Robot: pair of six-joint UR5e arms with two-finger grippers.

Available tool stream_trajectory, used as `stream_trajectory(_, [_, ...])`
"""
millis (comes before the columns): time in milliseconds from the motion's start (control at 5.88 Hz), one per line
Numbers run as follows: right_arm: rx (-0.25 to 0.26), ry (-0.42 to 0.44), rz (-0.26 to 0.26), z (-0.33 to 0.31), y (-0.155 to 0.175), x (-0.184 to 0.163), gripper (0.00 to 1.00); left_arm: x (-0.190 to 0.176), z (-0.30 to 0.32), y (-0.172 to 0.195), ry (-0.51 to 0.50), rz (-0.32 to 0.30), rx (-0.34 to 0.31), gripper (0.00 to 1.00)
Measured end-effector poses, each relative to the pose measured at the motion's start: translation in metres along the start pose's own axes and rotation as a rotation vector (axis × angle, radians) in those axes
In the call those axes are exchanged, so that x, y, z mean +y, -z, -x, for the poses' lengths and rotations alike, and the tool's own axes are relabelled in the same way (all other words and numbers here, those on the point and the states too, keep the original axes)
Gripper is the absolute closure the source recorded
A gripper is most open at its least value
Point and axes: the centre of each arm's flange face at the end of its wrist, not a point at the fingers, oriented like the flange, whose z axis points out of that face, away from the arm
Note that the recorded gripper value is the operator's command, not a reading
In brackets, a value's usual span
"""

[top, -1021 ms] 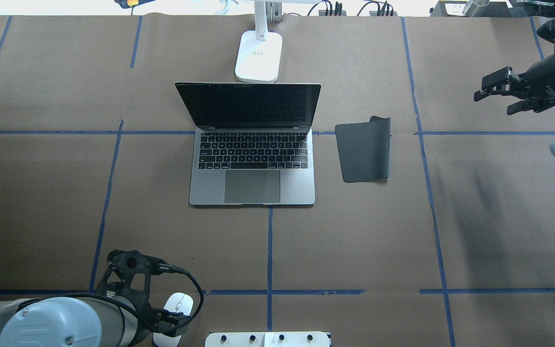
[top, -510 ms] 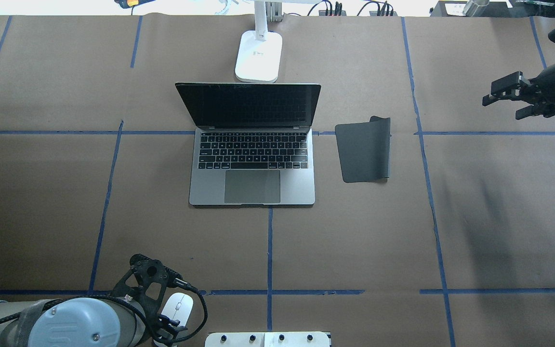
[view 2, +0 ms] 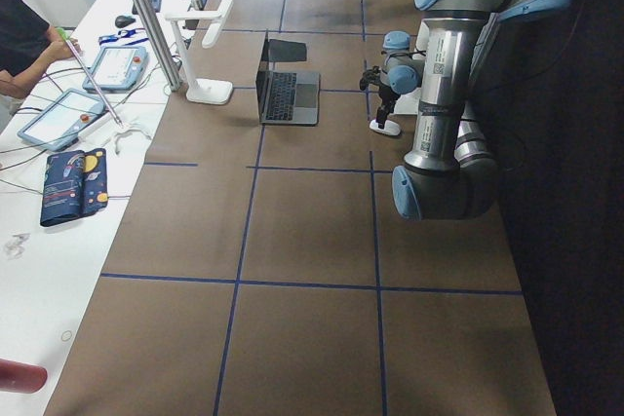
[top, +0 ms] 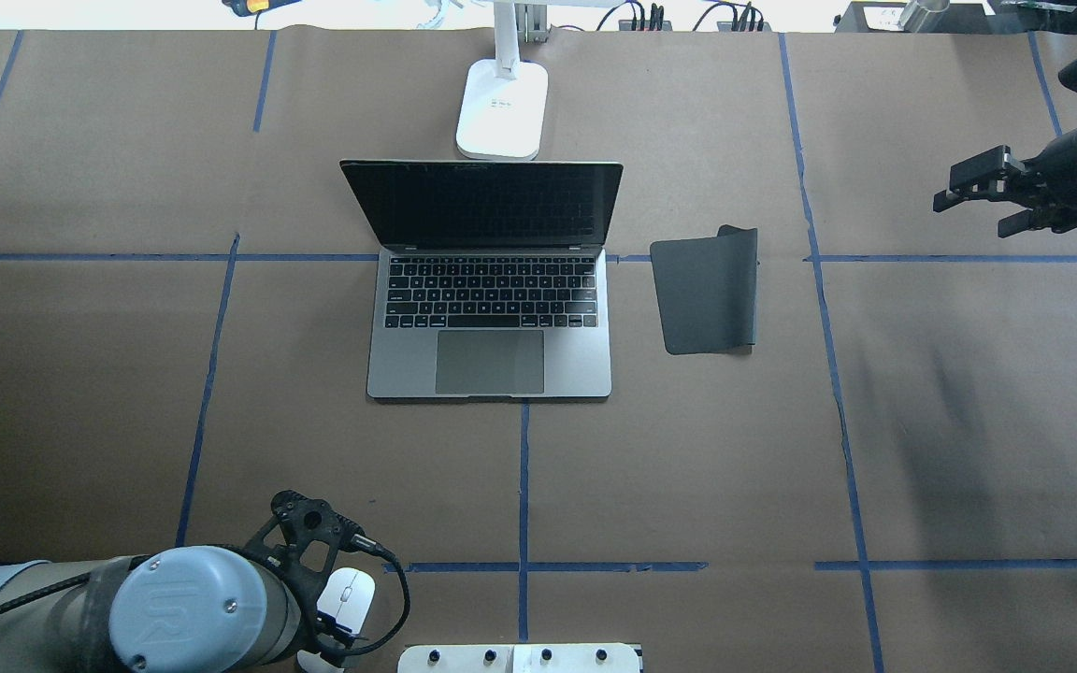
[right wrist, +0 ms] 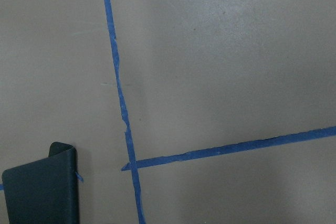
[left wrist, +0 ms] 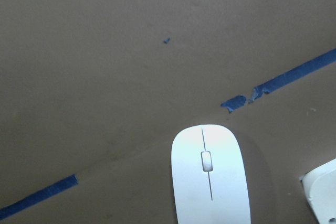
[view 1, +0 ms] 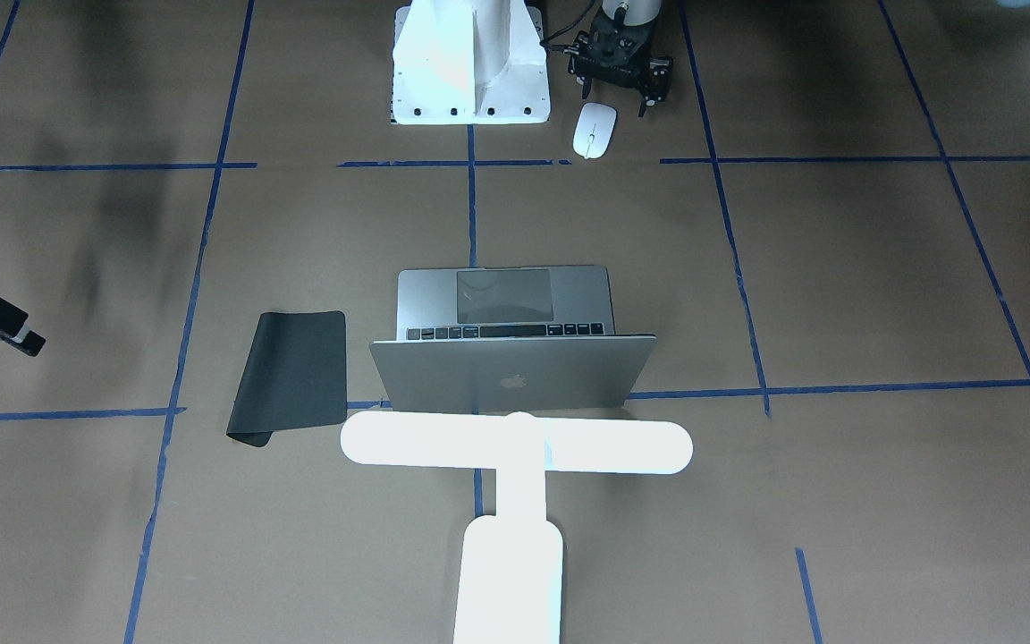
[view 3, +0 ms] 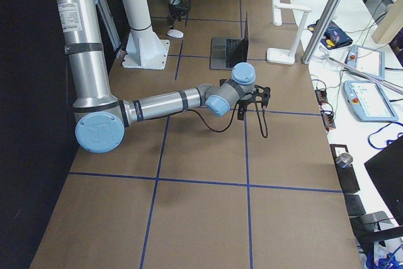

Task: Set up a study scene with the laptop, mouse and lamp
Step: 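Grasp the white mouse with the left gripper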

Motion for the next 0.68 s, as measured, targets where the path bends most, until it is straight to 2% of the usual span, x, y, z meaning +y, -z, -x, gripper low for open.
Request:
stream_trajectory(340, [0.001,0.0,0.001,0.0,0.0,0.0,0.0,-0.011,-0.008,-0.019,0.017,0.015,0.022,0.0])
stream_trajectory(680, [0.001,0.0,0.002,0.0,-0.001,0.001,0.0,-0.015,-0.01,-0.031,0.026,0.022,0.016,0.0])
